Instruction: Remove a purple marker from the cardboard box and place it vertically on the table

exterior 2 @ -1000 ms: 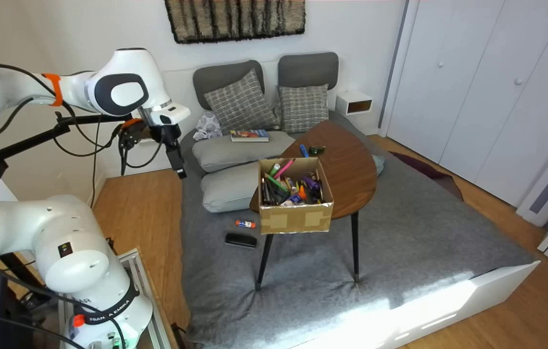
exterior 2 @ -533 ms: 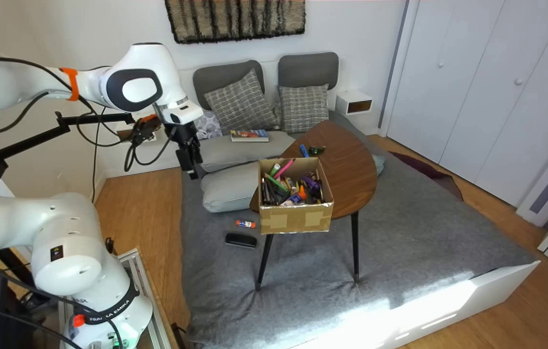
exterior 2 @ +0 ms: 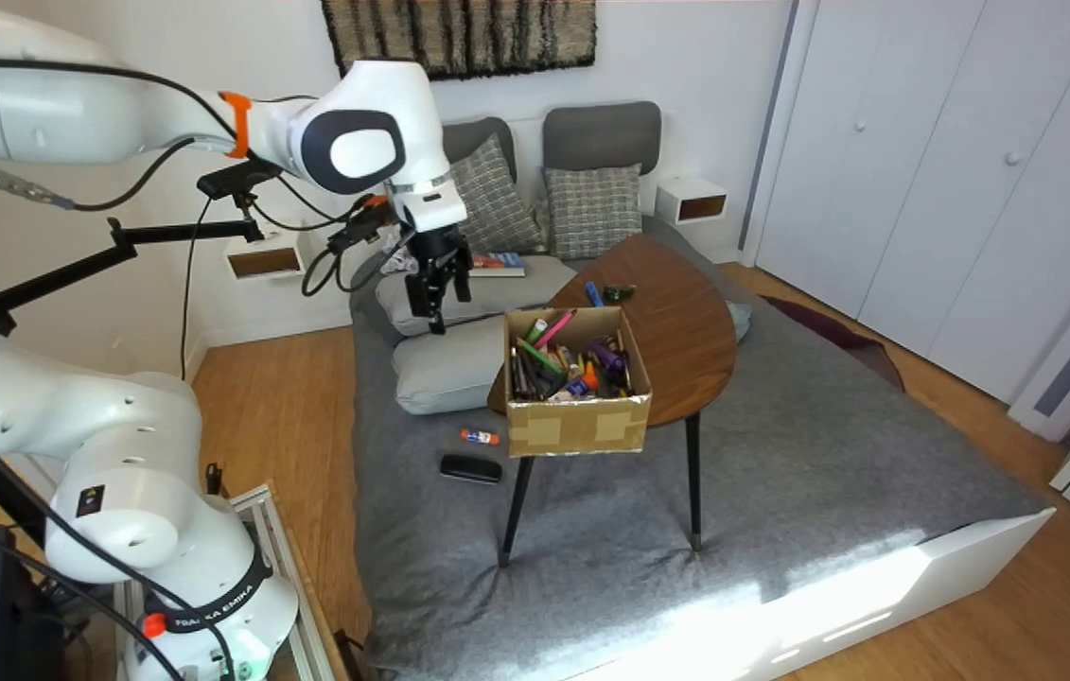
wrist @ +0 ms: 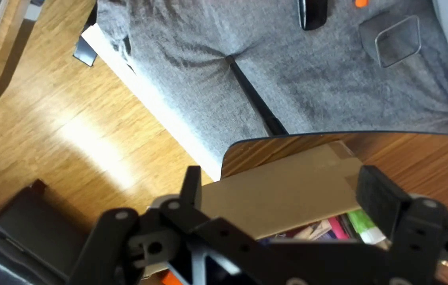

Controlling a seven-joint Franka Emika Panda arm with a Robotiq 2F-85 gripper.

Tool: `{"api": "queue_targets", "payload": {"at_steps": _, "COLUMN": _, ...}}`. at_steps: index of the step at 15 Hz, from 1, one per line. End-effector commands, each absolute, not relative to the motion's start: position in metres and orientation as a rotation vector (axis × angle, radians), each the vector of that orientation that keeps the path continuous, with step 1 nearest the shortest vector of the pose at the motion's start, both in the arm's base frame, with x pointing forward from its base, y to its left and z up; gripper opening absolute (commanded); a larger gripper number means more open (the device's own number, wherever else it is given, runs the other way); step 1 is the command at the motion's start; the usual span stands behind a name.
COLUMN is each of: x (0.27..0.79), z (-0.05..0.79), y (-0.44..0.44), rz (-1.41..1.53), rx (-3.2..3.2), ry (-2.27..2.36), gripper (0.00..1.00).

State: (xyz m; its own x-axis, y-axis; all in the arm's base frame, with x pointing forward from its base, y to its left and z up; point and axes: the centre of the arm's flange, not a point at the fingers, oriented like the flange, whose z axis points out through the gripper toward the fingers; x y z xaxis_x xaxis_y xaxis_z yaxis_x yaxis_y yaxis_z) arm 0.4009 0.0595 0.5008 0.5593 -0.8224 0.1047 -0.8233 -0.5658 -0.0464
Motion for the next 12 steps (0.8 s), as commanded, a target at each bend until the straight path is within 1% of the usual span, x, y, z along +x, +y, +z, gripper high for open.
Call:
{"api": "queue_targets", "payload": {"at_steps": 1, "x": 0.449, "z": 0.516, "y": 0.037, "rz": 0.097, "rx": 2.722, "ry": -1.733, "gripper": 1.00}}
{"api": "queue_targets", "payload": {"at_steps": 4, "x": 0.462, "z": 0.538, "y": 0.002, "rz": 0.033, "rx": 2.672, "ry": -1.938, "gripper": 1.00}}
{"api": "queue_targets", "payload": {"at_steps": 7, "x": 0.453, "z": 0.553, "y": -0.034, "rz": 0.049, "rx": 2.633, "ry": -2.155, "gripper": 1.00}}
{"api": "queue_targets", "payload": {"at_steps": 8, "x": 0.455, "z": 0.539, "y": -0.027, "rz": 0.064, "rx": 2.658, "ry": -2.019, "gripper": 1.00}}
{"api": "queue_targets", "payload": {"at_steps": 12, "x": 0.454, "z": 0.547, "y": -0.042, "rz": 0.059, "rx": 2.640, "ry": -2.107, "gripper": 1.00}}
